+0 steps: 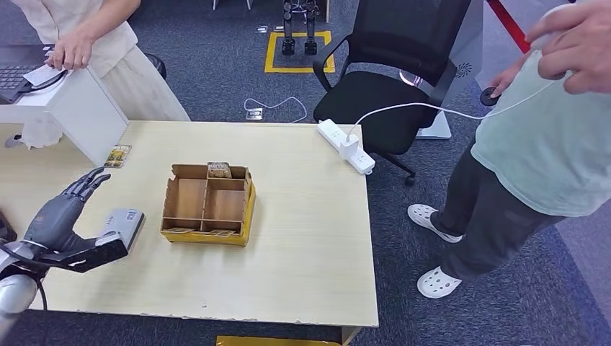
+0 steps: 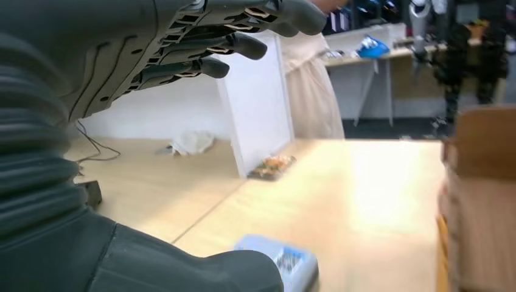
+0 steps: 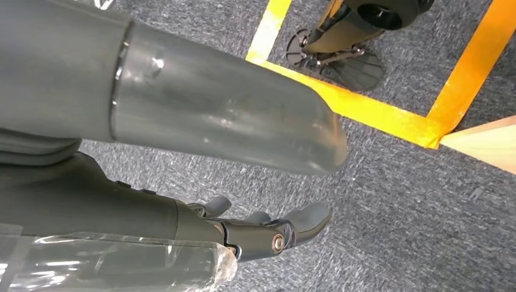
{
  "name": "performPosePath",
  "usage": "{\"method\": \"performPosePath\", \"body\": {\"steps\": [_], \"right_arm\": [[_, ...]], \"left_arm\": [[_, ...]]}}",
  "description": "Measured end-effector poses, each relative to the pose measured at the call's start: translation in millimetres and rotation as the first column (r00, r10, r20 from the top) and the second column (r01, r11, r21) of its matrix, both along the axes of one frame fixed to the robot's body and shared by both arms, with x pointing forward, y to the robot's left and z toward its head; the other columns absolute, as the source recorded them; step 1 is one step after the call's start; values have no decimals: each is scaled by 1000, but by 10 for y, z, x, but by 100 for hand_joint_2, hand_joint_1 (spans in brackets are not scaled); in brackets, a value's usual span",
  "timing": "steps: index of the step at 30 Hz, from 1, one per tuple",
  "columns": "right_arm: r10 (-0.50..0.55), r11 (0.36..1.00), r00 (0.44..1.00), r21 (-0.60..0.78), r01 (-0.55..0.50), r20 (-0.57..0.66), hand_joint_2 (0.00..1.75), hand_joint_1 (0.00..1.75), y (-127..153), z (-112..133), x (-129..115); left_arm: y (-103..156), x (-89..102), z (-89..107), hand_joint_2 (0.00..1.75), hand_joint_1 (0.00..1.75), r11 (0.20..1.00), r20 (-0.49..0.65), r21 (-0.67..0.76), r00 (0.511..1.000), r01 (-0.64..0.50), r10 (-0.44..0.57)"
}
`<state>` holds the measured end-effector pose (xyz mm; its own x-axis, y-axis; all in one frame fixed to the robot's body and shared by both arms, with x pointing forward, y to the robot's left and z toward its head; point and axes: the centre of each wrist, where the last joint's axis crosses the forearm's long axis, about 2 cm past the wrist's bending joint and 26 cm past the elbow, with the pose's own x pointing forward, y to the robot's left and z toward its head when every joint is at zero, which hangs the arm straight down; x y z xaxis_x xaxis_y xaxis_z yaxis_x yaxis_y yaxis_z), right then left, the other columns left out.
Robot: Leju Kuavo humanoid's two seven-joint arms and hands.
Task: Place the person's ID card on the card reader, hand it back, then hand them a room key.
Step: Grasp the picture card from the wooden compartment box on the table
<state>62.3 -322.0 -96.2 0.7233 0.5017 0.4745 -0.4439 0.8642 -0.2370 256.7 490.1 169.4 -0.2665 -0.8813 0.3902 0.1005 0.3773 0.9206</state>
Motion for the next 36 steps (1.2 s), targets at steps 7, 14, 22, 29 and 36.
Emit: {"method": "performPosePath", "body": {"steps": [7,14,22,29,36], "right_arm": [[0,1000,1000,-3,0,0,0,0,-47,-14,-9],[2,1000,1000,-4,-2,2,0,0,-59,-19,-2],[11,1000,1000,-9,-11,4,0,0,-59,-17,15],[17,1000,1000,-19,-17,-4,0,0,-57,-11,26],[14,1000,1000,-28,-14,-6,0,0,-53,5,39]], "left_arm": [[-44,-334,129,175,0,982,-100,108,985,152,-141],[-216,-433,224,175,0,954,-64,163,967,252,-245],[-529,-366,203,175,0,938,21,206,957,279,-289],[-984,-247,96,175,0,951,109,198,959,237,-262],[-1254,-170,-35,175,0,965,144,200,969,169,-200]]}}
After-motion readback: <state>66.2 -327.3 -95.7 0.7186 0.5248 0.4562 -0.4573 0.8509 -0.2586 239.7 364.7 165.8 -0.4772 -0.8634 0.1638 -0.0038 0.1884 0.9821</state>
